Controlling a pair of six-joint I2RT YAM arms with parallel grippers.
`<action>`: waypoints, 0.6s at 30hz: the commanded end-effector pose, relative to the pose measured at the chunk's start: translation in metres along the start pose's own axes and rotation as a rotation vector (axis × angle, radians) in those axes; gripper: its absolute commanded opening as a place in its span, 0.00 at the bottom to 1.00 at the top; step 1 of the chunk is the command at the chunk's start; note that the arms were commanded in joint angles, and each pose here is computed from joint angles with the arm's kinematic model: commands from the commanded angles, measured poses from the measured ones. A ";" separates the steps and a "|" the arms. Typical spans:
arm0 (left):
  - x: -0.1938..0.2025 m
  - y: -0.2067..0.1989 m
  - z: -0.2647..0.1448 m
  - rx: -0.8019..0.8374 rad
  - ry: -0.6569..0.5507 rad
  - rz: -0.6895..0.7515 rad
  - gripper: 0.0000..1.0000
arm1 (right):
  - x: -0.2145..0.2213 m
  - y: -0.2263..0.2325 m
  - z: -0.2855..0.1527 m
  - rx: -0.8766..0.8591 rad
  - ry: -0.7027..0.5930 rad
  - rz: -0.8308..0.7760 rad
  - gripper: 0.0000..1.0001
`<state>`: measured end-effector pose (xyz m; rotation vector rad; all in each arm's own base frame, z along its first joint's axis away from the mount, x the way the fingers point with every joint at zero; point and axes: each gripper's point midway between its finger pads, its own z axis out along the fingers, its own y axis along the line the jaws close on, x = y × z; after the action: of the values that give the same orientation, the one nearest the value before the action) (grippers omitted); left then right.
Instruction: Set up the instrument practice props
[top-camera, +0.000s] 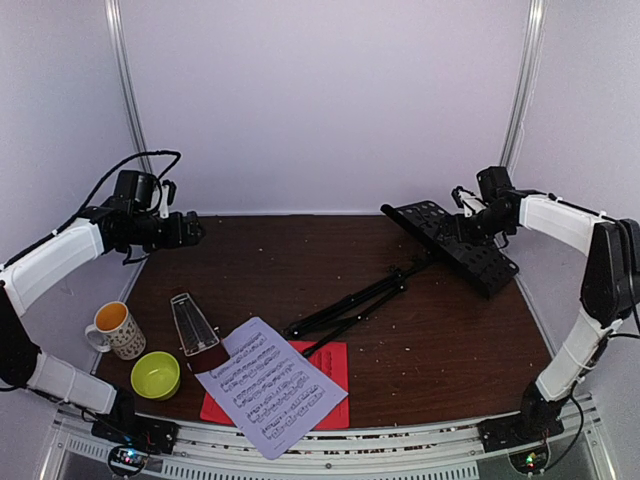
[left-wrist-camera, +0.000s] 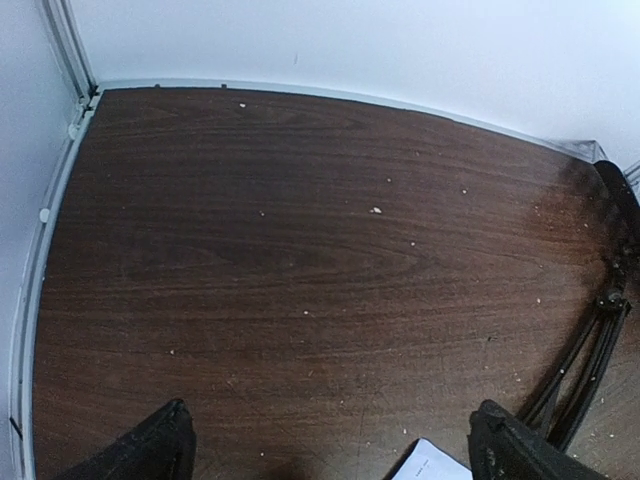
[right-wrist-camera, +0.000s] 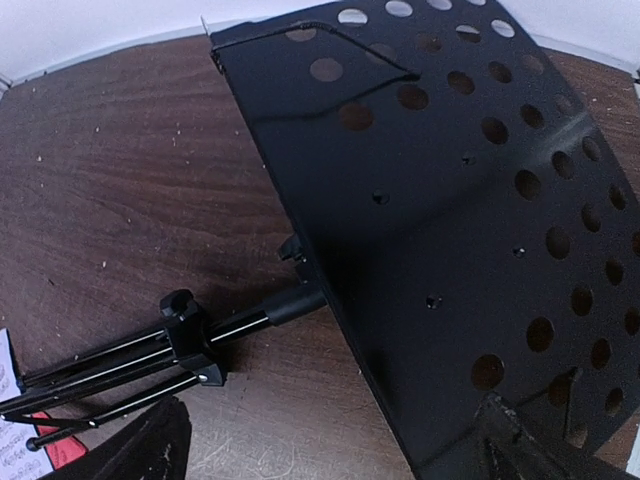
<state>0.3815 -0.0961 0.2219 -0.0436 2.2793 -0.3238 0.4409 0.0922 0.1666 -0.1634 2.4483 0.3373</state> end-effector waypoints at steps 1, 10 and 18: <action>-0.024 -0.020 -0.004 0.109 -0.075 0.034 0.98 | -0.002 0.009 0.011 -0.052 0.053 -0.078 0.97; -0.024 -0.022 -0.007 0.128 -0.086 0.037 0.98 | -0.009 0.008 0.039 -0.034 0.139 -0.168 0.91; -0.024 -0.025 -0.009 0.147 -0.098 0.046 0.98 | -0.001 0.004 0.063 -0.034 0.196 -0.207 0.76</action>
<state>0.3846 -0.1133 0.2339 0.0306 2.2307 -0.4344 0.4765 0.1110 0.1284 -0.4213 2.5669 0.3103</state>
